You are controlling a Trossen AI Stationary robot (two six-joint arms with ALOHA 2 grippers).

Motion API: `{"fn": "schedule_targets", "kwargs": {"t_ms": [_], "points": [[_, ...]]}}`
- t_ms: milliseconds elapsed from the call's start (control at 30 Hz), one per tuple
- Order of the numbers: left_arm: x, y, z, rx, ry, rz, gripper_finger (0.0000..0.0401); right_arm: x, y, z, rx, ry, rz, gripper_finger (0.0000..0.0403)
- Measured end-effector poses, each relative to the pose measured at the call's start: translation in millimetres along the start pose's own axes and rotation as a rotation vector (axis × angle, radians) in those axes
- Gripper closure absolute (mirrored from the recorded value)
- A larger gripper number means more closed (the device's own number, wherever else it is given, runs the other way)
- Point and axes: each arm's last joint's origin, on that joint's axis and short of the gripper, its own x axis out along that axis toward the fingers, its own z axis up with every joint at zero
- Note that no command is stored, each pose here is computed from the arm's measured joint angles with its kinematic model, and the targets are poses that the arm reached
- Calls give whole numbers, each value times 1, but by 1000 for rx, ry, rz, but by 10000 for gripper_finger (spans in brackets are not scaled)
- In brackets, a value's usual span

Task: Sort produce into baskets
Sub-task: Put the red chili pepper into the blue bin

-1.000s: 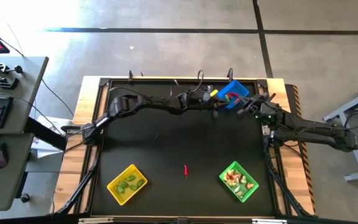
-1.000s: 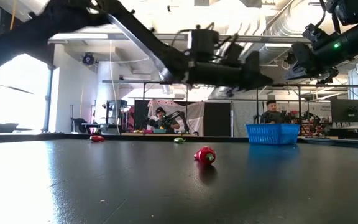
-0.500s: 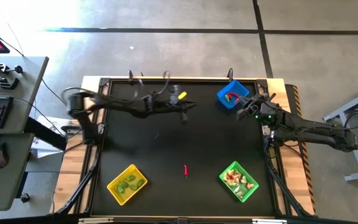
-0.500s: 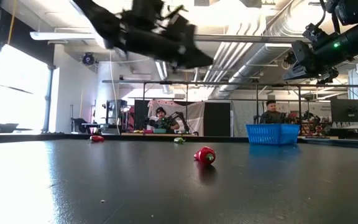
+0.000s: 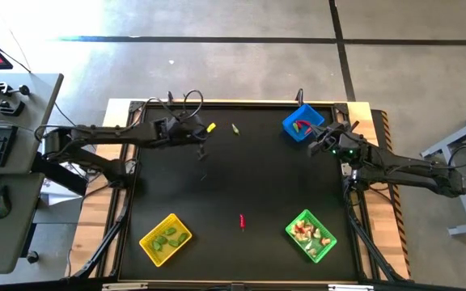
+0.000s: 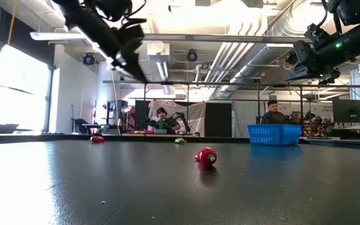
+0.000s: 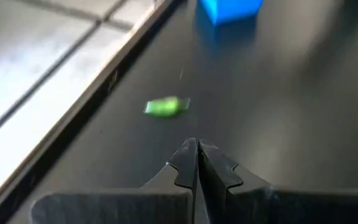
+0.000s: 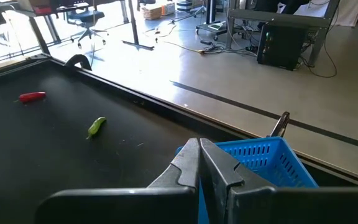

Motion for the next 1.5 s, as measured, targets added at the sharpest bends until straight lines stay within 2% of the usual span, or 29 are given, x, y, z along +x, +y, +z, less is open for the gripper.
{"fn": "schedule_targets", "kwargs": {"t_ms": [233, 367, 600, 800, 967, 1167, 1300, 1500], "points": [[-6, 23, -25, -18, 273, 59, 400, 0, 0, 0, 0, 0, 0, 403], [-5, 37, -34, -56, 356, 55, 389, 0, 0, 0, 0, 0, 0, 403], [-1, 66, -45, -130, 459, 132, 325, 0, 0, 0, 0, 0, 0, 403], [20, 86, -65, -233, 604, 183, 268, 0, 0, 0, 0, 0, 0, 403], [38, 94, -79, -284, 678, 145, 240, 0, 0, 0, 5, 1, -1, 403], [51, 105, -93, -305, 751, 193, 233, 0, 0, 0, 7, 1, -1, 403], [57, 112, -97, -313, 742, 199, 233, 0, 0, -1, 5, 5, -1, 403], [63, 117, -101, -328, 731, 141, 237, 0, 0, -2, -3, 15, -4, 403]]}}
